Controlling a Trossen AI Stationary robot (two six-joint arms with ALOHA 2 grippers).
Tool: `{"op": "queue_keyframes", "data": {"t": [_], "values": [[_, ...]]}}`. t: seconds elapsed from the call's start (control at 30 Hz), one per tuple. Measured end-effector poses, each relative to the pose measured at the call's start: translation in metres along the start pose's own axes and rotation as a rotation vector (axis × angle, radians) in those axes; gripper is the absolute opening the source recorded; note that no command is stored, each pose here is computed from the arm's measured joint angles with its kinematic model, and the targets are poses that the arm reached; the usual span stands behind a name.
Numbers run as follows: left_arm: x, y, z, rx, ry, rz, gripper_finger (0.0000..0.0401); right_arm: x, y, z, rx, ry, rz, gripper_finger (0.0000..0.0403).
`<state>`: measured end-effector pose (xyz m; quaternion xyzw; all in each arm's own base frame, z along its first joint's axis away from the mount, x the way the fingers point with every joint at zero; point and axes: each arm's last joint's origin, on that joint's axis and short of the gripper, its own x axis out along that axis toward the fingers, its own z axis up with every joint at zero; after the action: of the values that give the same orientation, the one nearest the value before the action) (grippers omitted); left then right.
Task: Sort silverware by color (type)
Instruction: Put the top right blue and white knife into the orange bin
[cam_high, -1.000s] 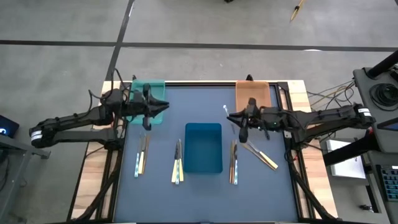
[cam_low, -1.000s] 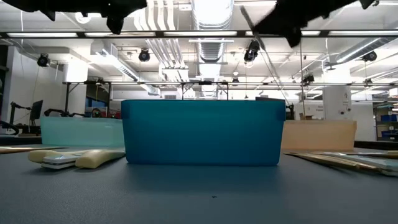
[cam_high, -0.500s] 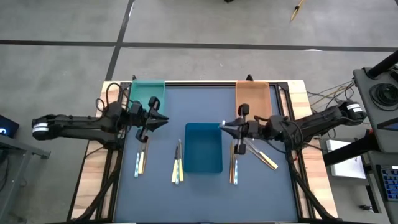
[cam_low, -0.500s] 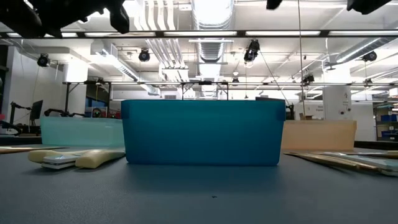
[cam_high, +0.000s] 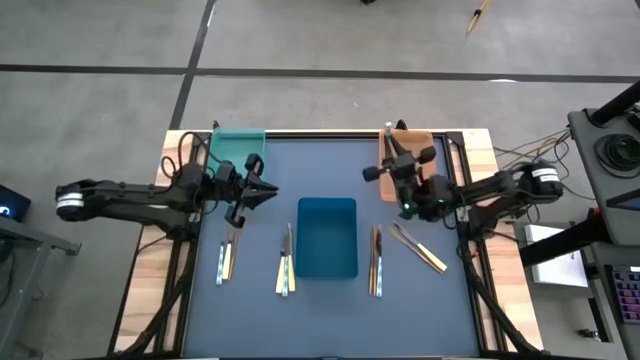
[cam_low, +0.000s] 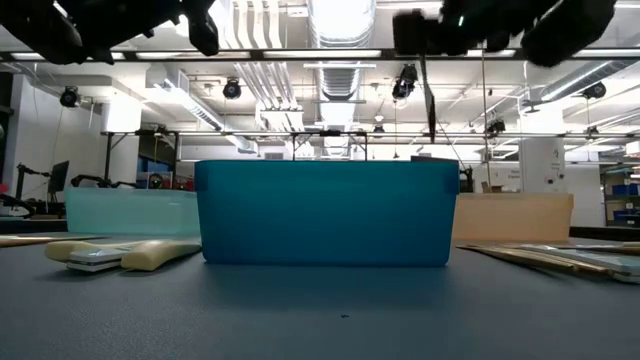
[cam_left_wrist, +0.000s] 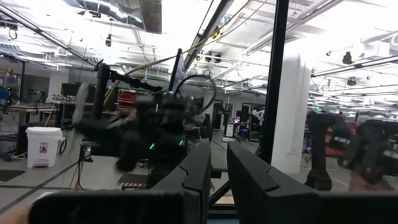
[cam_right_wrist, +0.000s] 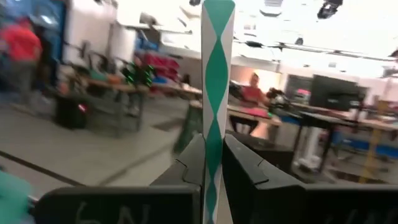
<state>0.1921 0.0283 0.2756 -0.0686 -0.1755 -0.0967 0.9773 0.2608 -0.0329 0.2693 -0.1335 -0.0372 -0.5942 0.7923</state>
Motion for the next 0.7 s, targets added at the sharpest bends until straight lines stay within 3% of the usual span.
{"op": "queue_keyframes", "data": {"t": [0.27, 0.7], "values": [[0.003, 0.001, -0.001, -0.011, 0.014, 0.003, 0.0036, 0.024, -0.009, -0.052, 0.024, 0.069, -0.097, 0.0022], [0.002, 0.001, -0.001, 0.023, 0.014, 0.003, 0.0036, 0.034, -0.032, -0.104, 0.080, 0.083, -0.038, 0.0022]]}}
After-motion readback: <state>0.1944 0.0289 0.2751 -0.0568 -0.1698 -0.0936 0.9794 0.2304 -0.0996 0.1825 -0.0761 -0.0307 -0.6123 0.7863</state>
